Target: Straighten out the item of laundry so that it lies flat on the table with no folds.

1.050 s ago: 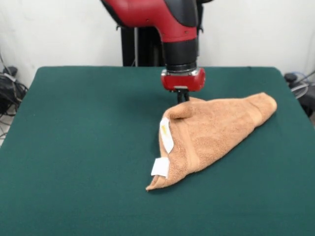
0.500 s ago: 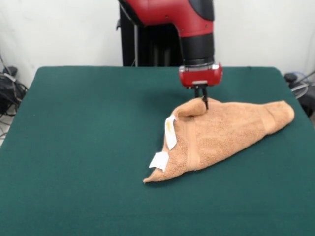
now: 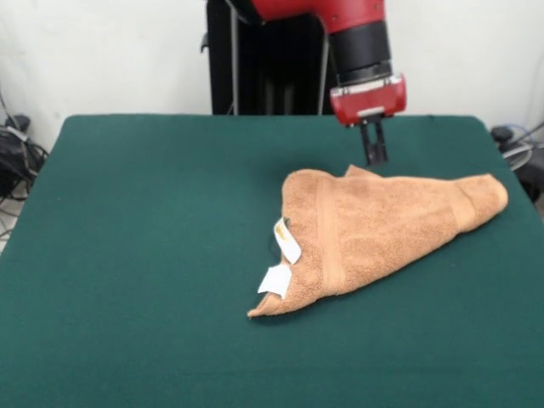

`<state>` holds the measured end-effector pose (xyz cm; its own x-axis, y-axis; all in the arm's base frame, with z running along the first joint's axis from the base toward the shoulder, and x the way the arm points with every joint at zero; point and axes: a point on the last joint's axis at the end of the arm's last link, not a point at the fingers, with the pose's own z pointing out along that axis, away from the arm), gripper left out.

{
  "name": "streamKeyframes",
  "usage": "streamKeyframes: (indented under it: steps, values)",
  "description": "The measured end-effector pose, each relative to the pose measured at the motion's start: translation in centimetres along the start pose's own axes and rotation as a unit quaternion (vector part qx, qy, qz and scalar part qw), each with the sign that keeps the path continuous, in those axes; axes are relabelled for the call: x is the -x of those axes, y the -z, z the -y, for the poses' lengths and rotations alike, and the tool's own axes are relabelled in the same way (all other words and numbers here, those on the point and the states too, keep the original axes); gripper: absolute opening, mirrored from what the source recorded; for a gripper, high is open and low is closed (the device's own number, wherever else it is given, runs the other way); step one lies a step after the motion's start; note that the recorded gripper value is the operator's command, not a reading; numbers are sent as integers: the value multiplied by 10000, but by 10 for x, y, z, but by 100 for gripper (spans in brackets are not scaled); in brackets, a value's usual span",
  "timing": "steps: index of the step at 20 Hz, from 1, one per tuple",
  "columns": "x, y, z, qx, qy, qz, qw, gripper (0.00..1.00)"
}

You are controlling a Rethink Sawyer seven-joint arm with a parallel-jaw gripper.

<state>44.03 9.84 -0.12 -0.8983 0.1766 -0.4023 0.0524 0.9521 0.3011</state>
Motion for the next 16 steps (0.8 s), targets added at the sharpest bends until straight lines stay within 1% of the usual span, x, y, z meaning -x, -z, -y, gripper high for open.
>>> streamKeyframes:
  steps: [1,5,8,9,10,12,16]
  values:
    - [2,1,-1,7,13,21,10000,0]
    - [25,10,-8,9,195,289,9994,0]
    - [27,11,-11,-67,272,314,9991,0]
    - [22,8,-13,-235,324,255,9989,0]
    - [17,5,-14,-404,375,196,9983,100]
    - [15,5,-15,-435,382,180,9982,100]
    - [5,2,-20,-680,457,82,9966,100]
